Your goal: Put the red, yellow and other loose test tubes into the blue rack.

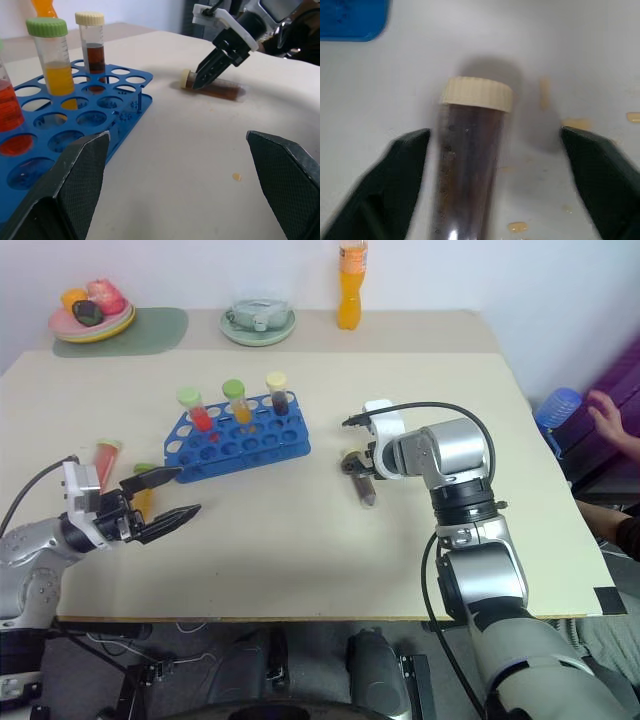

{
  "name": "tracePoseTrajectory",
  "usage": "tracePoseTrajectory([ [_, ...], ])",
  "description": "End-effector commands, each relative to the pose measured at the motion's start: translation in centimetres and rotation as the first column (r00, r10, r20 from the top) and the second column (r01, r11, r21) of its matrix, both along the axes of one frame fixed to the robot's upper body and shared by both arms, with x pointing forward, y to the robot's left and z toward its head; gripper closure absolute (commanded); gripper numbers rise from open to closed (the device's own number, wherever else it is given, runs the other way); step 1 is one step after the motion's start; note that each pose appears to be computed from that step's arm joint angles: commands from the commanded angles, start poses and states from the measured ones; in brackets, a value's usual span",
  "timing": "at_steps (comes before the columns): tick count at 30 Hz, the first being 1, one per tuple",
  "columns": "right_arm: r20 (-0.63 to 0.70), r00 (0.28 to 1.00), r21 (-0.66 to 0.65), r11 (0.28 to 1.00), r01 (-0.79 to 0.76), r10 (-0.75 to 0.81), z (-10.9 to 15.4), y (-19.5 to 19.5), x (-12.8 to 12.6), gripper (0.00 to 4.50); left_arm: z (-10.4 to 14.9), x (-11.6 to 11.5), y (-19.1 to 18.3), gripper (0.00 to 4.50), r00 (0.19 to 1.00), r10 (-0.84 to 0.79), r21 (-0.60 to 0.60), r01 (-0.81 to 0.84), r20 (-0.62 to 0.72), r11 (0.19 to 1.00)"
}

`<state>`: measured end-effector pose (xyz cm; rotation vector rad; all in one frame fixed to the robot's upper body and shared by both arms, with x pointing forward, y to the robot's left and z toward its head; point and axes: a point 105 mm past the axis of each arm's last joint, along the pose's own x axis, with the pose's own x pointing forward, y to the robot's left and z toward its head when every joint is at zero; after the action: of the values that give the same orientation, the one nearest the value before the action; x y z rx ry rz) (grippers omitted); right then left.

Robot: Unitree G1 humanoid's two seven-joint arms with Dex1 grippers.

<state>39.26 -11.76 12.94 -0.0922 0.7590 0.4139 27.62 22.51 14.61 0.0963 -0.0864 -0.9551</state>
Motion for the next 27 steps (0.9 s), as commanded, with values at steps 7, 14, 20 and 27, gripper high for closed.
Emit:
tracePoseTrajectory([
  [7,0.007,0.997,-0.062,0.995,-0.074,0.074,-1.1,0.5,-0.6,3.31,0.9,0.2,-0.4,0.0,0.999,-0.021,0.013,0.02,0.034,1.0],
  [14,0.293,0.917,-0.008,0.959,-0.282,0.272,3.3,2.8,-0.9,3.66,1.2,0.5,0.5,0.0,0.999,0.03,-0.018,-0.029,0.045,0.999],
  [20,0.568,0.704,0.158,0.782,-0.602,0.427,8.5,6.7,-4.8,3.66,1.0,1.2,2.7,0.0,0.984,0.167,-0.058,-0.164,0.063,0.985],
  [27,0.805,0.563,0.312,0.673,-0.671,0.188,11.2,10.3,-4.3,3.66,1.3,1.9,4.2,0.0,0.958,0.274,-0.123,-0.263,0.082,0.957],
])
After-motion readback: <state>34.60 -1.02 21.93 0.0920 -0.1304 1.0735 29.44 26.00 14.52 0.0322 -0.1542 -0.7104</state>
